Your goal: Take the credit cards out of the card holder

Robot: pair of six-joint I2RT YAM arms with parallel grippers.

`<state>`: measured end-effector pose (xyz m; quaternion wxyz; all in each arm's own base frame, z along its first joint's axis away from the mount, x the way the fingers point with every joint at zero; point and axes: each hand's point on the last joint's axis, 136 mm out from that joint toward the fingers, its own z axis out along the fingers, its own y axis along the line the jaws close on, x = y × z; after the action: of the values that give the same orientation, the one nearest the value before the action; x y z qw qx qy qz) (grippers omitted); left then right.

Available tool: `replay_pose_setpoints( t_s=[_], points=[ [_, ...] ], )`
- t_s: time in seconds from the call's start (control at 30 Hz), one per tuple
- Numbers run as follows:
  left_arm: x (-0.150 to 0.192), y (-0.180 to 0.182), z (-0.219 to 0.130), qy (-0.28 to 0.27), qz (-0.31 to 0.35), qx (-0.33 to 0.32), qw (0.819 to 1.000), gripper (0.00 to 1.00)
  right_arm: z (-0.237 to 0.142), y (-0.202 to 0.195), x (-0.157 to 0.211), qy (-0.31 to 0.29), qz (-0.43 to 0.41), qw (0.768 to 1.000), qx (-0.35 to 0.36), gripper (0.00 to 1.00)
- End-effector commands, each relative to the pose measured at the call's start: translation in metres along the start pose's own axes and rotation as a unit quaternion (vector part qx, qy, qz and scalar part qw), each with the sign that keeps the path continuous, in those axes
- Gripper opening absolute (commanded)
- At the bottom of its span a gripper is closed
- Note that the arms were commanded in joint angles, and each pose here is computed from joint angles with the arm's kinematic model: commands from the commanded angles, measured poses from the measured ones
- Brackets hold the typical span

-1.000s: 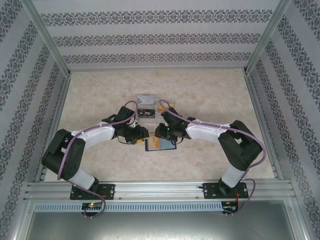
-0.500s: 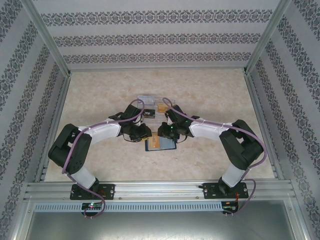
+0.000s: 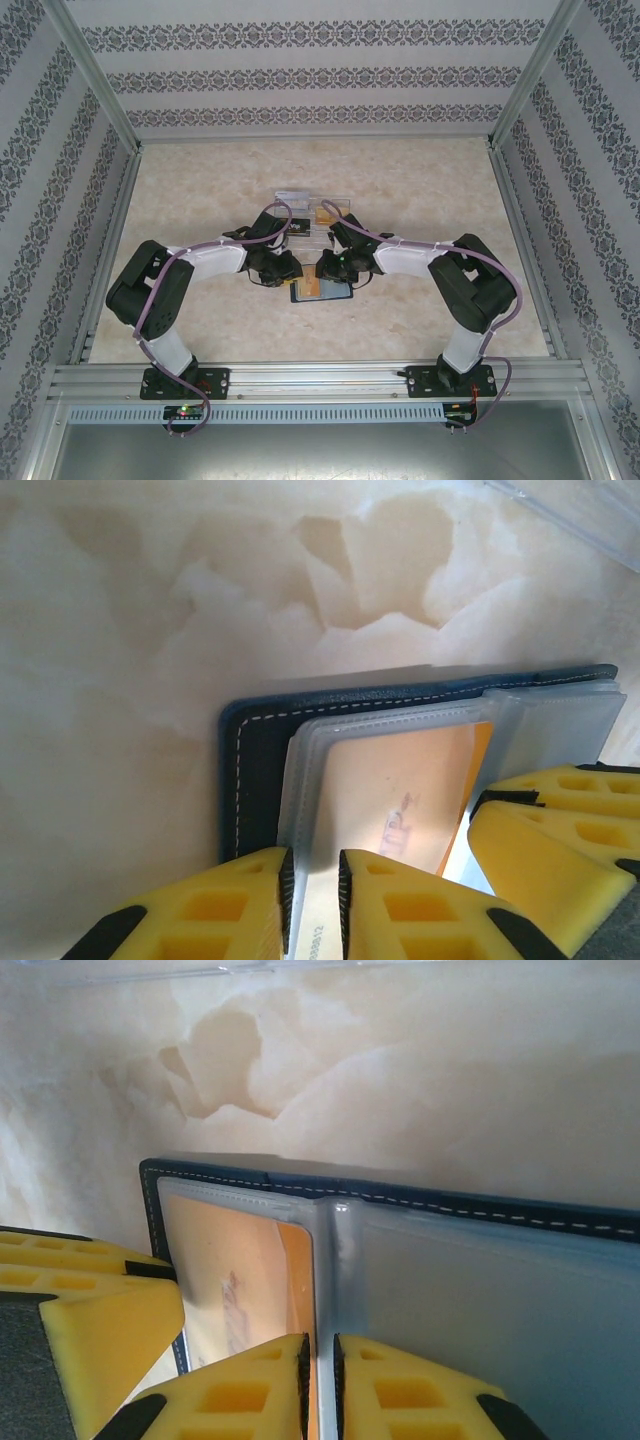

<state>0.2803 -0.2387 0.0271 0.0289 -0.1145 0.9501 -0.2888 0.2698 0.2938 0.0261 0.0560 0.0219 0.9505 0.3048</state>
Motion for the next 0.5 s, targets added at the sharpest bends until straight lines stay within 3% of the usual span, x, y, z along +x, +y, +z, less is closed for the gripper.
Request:
replay_pose_setpoints(
  t_s=[0.0, 0.47],
  points=[
    [0.006, 0.005, 0.007, 0.010, -0.001, -0.013, 1.000, 0.21, 0.005, 0.001, 0.001, 0.009, -0.004, 1.000, -0.005, 0.18],
    [0.013, 0.022, 0.015, 0.026, -0.012, -0.041, 0.999, 0.14, 0.011, 0.009, 0.003, 0.021, -0.015, 0.999, -0.026, 0.19]
  ],
)
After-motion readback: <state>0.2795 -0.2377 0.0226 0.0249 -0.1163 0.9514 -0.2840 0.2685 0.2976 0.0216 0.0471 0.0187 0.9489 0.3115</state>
